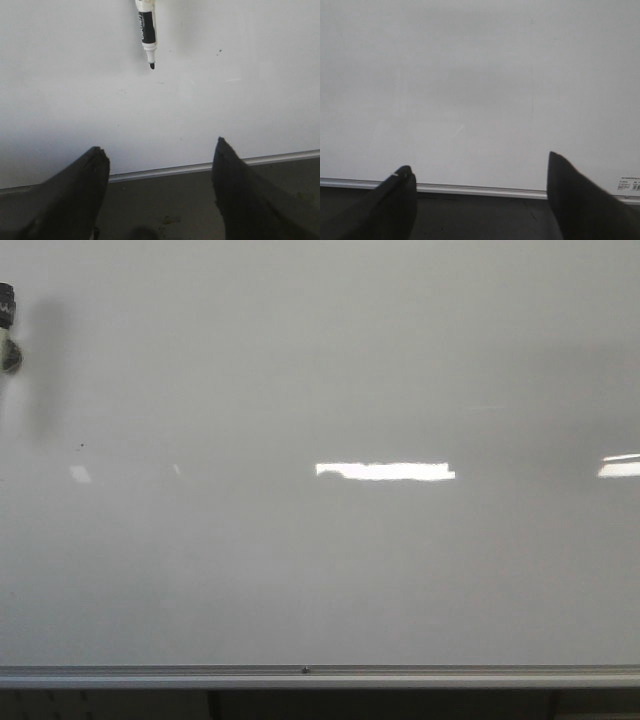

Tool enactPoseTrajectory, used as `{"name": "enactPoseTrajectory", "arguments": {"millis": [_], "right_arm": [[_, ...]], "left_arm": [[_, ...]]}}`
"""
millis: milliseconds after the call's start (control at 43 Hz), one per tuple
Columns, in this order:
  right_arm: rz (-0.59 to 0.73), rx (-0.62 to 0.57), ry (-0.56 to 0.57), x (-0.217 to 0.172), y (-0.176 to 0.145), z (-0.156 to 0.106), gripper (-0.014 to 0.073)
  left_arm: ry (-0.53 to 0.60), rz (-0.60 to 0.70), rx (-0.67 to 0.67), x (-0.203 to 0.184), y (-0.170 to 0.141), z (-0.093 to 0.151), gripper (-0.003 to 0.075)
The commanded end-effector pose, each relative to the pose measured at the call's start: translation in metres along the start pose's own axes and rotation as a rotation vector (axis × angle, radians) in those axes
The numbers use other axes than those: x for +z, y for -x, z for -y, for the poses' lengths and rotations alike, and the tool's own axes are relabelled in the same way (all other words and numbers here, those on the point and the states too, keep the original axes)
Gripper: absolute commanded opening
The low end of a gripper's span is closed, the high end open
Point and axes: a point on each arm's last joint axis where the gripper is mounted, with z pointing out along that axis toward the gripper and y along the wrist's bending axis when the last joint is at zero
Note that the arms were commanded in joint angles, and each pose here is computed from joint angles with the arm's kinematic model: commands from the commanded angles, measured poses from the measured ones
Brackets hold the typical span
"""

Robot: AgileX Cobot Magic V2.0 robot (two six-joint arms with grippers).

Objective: Write number 1 on whiteboard

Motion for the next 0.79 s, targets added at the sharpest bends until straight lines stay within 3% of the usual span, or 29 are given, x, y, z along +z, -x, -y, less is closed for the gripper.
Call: {"name": "enactPoseTrajectory", "arguments": {"millis": [0,768], "right_arm": [[0.081,-0.015,-0.010,-0.002,0.013,0.001,0.0565],[0.089,-0.014,-0.009,-0.002,0.014,0.001,0.0565]], "left_arm": [[-0.006,0.114,-0.059,0.004,0.026,0.001,0.0440],[-0.016,0.182,-0.093,0.108,0.068,-0.001,0.0440]]}}
